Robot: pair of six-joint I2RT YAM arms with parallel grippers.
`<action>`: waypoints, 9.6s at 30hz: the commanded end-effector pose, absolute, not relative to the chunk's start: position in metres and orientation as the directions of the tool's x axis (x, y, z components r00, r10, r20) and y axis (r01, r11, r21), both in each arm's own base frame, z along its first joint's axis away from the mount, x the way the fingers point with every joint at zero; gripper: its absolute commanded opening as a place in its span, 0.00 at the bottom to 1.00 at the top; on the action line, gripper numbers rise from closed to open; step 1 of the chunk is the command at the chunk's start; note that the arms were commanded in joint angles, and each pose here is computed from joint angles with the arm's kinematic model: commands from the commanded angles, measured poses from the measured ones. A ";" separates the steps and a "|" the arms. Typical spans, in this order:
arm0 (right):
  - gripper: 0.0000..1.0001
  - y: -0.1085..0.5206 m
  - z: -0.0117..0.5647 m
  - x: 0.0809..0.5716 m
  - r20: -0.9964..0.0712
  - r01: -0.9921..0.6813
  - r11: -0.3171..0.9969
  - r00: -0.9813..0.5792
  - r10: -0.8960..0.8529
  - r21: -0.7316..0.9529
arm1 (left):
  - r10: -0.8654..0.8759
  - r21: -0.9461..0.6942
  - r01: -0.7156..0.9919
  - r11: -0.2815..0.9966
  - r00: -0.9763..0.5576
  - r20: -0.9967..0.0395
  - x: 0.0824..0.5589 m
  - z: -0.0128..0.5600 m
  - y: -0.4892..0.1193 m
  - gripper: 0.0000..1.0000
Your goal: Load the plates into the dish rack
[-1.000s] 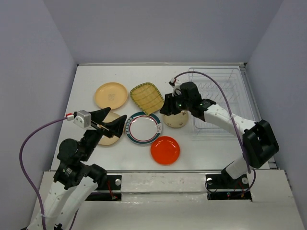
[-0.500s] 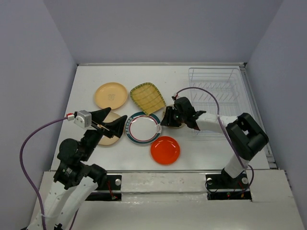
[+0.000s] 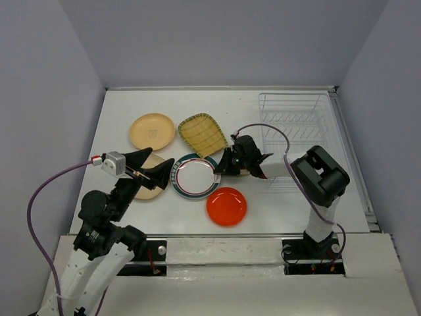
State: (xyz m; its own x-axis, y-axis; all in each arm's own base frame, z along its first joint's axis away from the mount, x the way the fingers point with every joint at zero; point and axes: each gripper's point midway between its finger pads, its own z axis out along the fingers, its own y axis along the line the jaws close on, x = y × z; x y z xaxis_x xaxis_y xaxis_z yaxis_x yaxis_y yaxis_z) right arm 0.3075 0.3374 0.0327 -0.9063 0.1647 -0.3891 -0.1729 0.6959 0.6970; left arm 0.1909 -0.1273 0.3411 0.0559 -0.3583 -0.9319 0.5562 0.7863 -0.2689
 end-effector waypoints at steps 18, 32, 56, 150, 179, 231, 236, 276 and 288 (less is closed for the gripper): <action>0.07 0.333 0.140 0.248 -0.393 -0.288 0.553 -0.916 0.078 0.782 | -0.387 -0.252 0.581 0.774 0.119 -0.914 0.183 0.361 -0.124 0.99; 0.07 0.093 0.348 0.375 -0.963 0.140 0.974 -0.178 0.203 0.179 | -0.414 -0.235 0.619 0.750 0.161 -0.896 0.166 0.372 -0.122 0.99; 0.07 -0.130 0.379 0.434 -0.884 0.581 0.667 -0.328 -0.332 -0.466 | -0.500 -0.217 0.696 0.684 0.231 -0.834 0.121 0.395 -0.108 0.99; 0.07 0.551 0.044 0.286 -0.320 -0.152 0.483 -0.903 0.286 0.862 | -0.496 -0.417 0.308 0.855 0.250 -0.832 0.178 0.371 -0.051 0.99; 0.07 -0.020 0.412 0.431 -0.965 0.457 0.850 -0.141 -0.220 -0.261 | -0.523 -0.390 0.416 0.822 0.276 -0.807 0.157 0.383 -0.057 0.99; 0.84 -0.040 0.320 0.430 -0.952 0.355 0.933 -0.261 0.160 0.059 | -0.287 -0.529 0.566 0.633 -0.463 -0.839 0.190 0.258 -0.210 0.99; 0.85 0.042 0.338 0.393 -0.929 0.046 0.955 -0.221 0.296 0.293 | -0.245 -0.677 0.451 0.582 -0.697 -0.674 0.180 0.168 -0.237 0.79; 0.87 0.274 0.208 0.208 -0.766 -0.747 0.360 -0.631 -0.120 0.559 | -0.214 -0.595 0.536 0.599 -0.609 -0.764 0.181 0.207 -0.255 0.05; 0.07 0.268 0.221 0.244 -0.798 -0.689 0.534 -0.601 -0.043 0.490 | -0.236 -0.491 0.562 0.665 -0.466 -0.853 0.197 0.254 -0.237 0.85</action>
